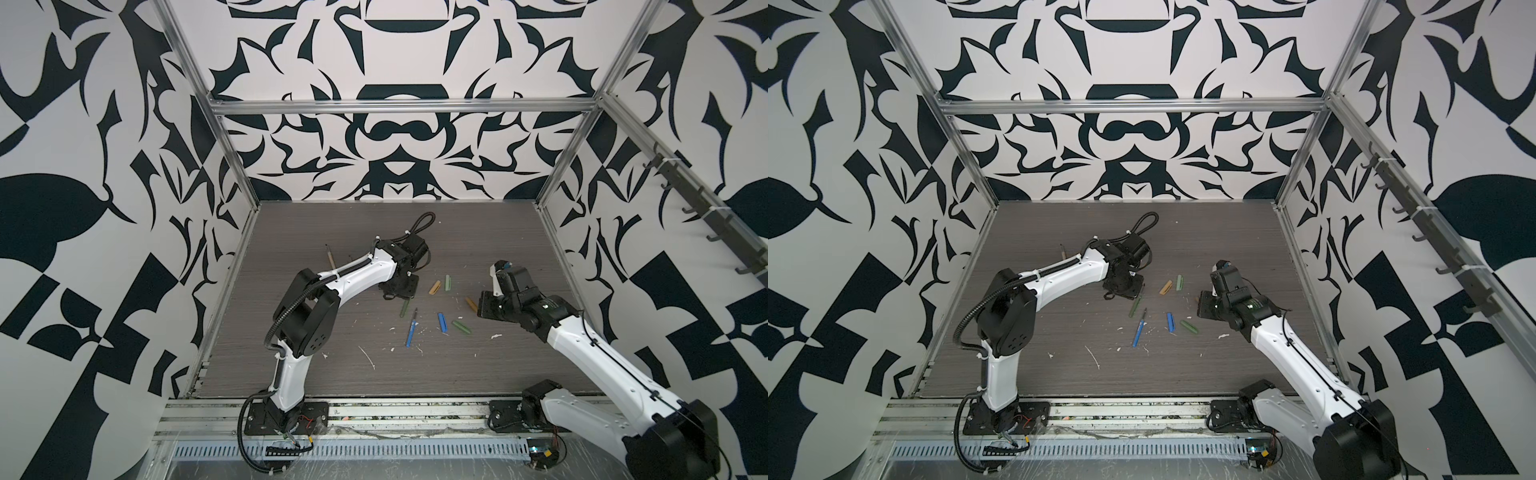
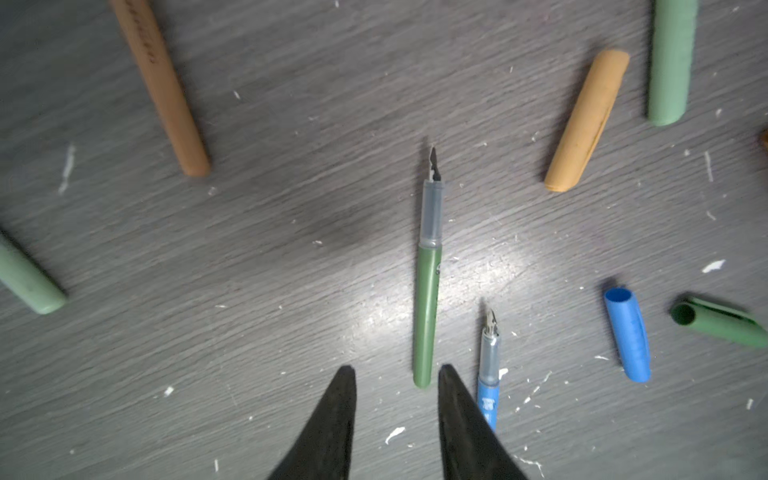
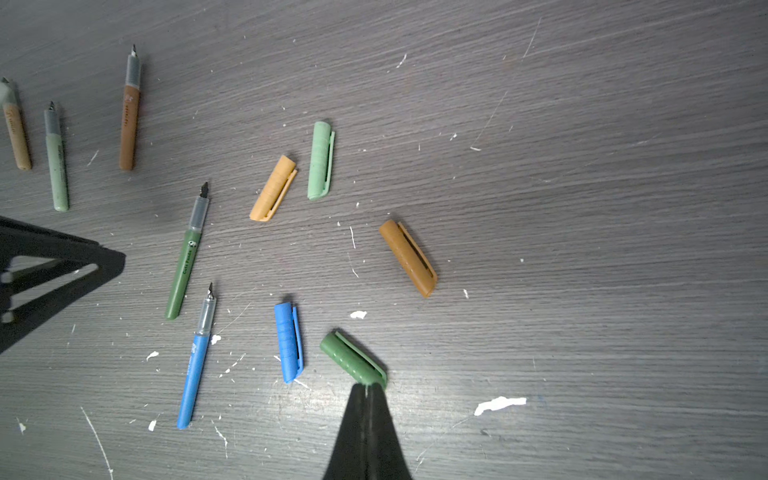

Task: Insert the pens into the pen caps
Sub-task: 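Reach the left gripper to the dark green pen while the right moves over caps, then close the left gripper on the dark green pen and lift it upright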

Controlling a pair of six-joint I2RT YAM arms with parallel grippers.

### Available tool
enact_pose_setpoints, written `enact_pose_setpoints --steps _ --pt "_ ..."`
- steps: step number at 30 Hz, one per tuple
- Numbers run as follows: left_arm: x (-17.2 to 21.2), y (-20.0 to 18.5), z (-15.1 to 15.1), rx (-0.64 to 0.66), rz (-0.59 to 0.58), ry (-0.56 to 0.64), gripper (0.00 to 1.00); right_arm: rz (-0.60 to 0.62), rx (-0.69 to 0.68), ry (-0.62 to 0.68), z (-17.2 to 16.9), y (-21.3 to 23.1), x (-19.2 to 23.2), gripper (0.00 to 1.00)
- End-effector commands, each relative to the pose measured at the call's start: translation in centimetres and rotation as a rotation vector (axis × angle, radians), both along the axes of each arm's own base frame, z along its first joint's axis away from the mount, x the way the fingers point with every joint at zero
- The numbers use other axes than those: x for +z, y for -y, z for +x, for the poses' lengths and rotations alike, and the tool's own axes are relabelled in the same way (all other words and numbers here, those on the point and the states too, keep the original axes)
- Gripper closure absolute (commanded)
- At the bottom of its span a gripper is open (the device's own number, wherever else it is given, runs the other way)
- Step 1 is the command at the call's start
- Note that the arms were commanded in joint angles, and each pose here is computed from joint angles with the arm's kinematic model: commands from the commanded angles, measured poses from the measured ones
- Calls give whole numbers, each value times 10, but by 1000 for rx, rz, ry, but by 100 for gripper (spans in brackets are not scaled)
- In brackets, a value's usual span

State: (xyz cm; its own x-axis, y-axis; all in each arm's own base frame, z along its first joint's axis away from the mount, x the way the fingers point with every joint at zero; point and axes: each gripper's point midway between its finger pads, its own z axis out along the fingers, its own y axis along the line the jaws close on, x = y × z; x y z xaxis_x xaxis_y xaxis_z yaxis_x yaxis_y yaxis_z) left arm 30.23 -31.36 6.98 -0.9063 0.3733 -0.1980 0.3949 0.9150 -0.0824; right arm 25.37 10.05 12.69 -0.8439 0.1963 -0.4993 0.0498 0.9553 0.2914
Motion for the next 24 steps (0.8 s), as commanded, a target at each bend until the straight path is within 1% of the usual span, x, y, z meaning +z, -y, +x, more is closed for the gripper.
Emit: enact_pose_setpoints --steps 1,6,11,21,24 --pt "-12 -3 -23 -37 52 -103 67 -4 9 35 1 0 6 100" --pt "-25 0 -30 -55 75 -140 74 3 14 32 1 -1 5 100" --pt "-34 0 -32 -56 85 -156 77 7 14 34 2 -2 6 100" --pt "-48 -4 -29 -57 130 -156 80 13 11 36 1 -3 8 100" --pt "-53 -7 -29 -54 149 -156 83 14 10 37 1 -2 9 100"
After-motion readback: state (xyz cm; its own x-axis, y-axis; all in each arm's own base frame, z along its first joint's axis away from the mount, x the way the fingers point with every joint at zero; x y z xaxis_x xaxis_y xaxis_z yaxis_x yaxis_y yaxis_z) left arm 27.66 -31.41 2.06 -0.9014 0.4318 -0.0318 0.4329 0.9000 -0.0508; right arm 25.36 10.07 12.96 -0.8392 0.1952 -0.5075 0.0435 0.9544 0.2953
